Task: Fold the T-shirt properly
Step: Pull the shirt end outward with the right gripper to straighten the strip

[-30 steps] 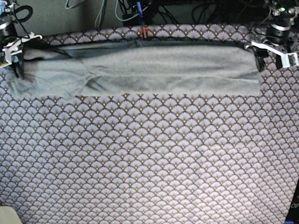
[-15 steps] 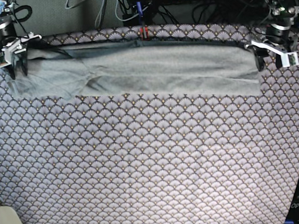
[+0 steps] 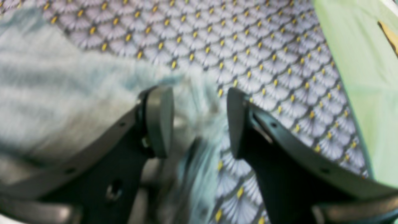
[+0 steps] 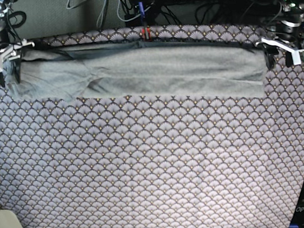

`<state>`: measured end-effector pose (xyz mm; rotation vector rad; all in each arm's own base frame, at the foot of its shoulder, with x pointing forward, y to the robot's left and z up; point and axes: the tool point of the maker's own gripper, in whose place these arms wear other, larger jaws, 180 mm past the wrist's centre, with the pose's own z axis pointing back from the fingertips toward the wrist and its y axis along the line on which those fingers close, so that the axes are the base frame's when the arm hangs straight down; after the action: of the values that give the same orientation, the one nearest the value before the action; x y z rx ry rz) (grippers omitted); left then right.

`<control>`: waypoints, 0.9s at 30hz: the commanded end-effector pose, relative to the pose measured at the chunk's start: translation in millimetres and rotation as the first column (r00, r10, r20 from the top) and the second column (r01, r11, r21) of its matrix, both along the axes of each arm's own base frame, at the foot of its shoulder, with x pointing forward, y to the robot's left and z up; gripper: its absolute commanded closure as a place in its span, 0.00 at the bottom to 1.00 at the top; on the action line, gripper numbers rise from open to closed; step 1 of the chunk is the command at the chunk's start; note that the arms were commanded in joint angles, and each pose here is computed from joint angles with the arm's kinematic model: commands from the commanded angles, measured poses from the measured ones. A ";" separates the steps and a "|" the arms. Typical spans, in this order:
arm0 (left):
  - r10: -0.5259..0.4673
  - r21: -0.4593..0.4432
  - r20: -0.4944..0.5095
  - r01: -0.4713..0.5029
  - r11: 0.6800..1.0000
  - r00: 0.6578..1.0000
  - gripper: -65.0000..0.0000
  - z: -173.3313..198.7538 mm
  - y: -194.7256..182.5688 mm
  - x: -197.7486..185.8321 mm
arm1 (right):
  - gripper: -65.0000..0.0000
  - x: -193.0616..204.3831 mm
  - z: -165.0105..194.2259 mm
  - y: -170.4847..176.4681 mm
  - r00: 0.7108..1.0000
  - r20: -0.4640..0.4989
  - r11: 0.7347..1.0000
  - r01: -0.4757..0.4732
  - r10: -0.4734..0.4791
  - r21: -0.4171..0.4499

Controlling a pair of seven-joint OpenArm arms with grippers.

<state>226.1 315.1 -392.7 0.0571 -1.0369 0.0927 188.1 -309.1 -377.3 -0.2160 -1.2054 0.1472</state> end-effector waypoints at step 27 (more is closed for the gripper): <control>0.024 0.018 -0.029 -0.024 1.000 0.999 0.30 18.3 16.2 33.4 | 0.55 3.1 -15.8 -34.3 0.996 -0.052 0.998 0.066 -0.065 0.010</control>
<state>250.3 326.4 -391.1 0.0712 -0.9512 0.1166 186.4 -338.3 -406.5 -0.2226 -1.1000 0.0780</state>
